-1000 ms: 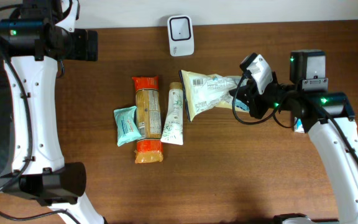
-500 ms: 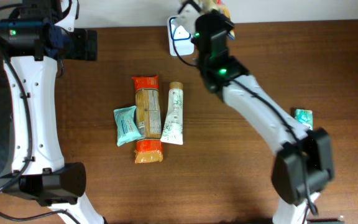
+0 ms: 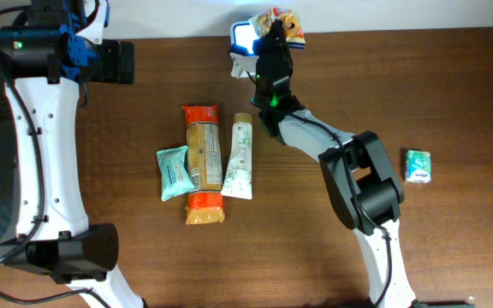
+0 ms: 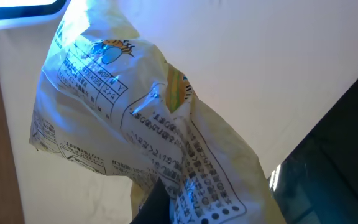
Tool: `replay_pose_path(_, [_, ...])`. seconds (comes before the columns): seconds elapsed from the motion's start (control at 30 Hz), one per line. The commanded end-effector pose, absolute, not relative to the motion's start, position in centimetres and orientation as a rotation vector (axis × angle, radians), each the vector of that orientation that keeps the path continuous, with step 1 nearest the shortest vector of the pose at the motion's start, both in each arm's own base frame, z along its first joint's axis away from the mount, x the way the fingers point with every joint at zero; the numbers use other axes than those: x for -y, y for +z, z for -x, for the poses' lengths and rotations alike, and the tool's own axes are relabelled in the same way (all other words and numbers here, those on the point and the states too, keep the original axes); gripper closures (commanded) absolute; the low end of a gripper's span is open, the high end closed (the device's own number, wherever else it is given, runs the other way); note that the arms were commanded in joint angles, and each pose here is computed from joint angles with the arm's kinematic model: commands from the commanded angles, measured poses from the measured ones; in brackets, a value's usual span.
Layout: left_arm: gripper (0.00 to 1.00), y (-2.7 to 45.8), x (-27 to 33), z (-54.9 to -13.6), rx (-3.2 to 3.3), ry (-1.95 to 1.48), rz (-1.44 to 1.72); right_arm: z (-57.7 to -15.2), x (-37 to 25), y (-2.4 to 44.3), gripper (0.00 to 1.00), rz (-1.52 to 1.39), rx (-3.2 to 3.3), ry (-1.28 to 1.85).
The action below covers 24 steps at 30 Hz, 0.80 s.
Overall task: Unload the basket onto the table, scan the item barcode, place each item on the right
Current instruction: 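Hold the snack bag over the barcode scanner with the right gripper, then carry the snack bag right and drop it at the table's right edge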
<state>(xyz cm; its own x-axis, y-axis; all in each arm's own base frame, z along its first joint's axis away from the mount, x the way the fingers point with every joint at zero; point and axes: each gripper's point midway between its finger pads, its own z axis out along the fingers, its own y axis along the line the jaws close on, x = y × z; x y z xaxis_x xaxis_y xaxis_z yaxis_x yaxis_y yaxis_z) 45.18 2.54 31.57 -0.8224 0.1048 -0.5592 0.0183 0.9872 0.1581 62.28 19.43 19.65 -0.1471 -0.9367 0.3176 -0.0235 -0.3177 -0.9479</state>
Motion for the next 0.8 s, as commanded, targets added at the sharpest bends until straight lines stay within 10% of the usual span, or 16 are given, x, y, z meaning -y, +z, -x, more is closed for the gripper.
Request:
replay_pose_path(0.0, [0.01, 32.7, -2.5, -44.8, -2.501, 0.198, -0.102, -62.2, -20.3, 21.5, 0.96, 1.340, -1.109, -1.554])
replay_pose_path(0.27, [0.01, 32.7, -2.5, -44.8, -2.501, 0.198, -0.102, -61.7, -21.5, 21.7, 0.96, 1.338, -1.097, -1.545])
replay_pose_path(0.47, [0.01, 32.7, -2.5, -44.8, -2.501, 0.198, -0.102, -58.5, -20.3, 30.3, 0.96, 1.161, -1.254, -1.399])
replay_pose_path(0.77, [0.01, 32.7, -2.5, -44.8, -2.501, 0.198, -0.102, -42.6, -11.3, 36.1, 0.96, 0.651, -1.967, 0.033])
